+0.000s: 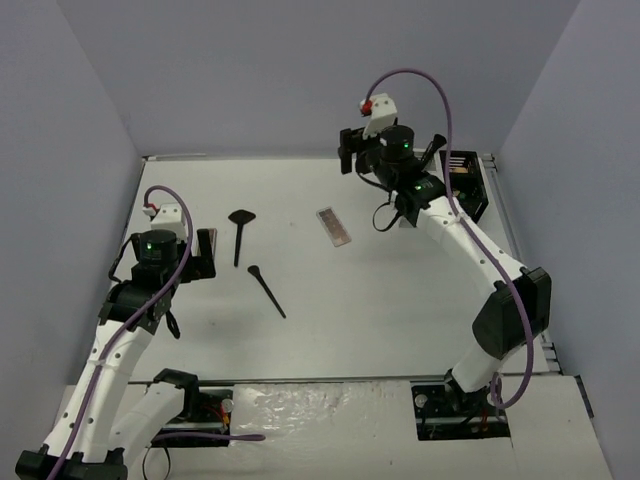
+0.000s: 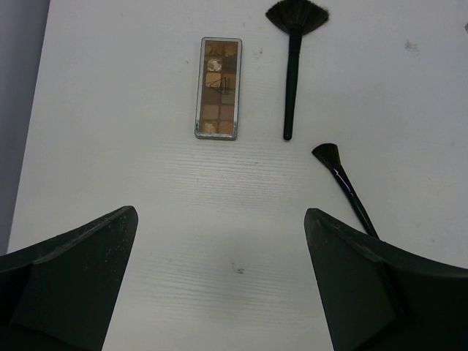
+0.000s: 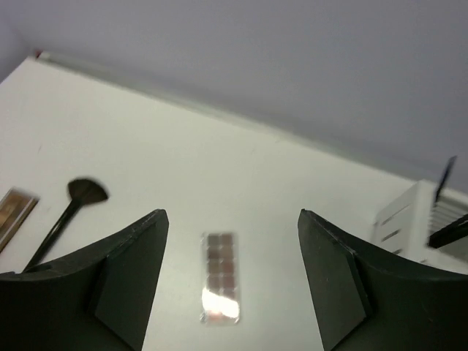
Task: Organize the makeup
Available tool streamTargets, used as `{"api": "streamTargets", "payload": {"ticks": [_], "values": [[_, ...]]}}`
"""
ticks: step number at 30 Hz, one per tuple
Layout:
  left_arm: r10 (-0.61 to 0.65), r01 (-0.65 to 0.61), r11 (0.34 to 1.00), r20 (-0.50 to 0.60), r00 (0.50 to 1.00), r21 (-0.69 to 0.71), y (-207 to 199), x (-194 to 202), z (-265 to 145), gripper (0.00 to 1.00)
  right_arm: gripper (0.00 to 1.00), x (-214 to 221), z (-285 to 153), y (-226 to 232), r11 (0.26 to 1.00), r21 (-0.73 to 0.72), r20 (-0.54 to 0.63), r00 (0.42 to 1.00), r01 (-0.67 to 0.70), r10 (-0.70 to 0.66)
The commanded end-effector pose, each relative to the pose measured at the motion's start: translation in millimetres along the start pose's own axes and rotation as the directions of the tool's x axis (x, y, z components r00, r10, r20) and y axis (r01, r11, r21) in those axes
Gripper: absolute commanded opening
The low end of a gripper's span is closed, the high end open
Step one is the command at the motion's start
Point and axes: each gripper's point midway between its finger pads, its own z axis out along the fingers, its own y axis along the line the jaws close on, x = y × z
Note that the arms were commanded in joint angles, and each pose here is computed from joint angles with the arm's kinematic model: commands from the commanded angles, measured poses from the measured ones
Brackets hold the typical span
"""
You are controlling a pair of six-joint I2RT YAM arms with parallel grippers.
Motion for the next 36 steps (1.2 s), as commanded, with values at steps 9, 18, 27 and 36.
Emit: {"api": "streamTargets", "payload": {"ticks": [9, 18, 27, 36], "values": [[-0.053, 0.06, 0.997, 0.124, 0.991, -0.048, 12, -29, -14, 0.97, 0.73, 193, -39, 176, 0.972, -0.237, -0.496, 0.859, 0.005, -0.125], [-0.059, 0.068, 0.996, 0.134, 0.989, -0.065, 16, -29, -14, 0.97, 0.62, 256, -32, 230, 0.956, -0.293, -0.598, 0.775, 0.026, -0.204], [-0.058, 0.066, 0.996, 0.127, 0.99, -0.059, 14, -29, -12, 0.97, 0.55, 273, -35, 272, 0.93, -0.365, -0.591, 0.765, 0.029, -0.256], [-0.056, 0.064, 0.996, 0.126, 0.99, -0.057, 14, -29, -12, 0.97, 0.51, 282, -34, 286, 0.924, -0.382, -0.595, 0.758, 0.025, -0.266]]}}
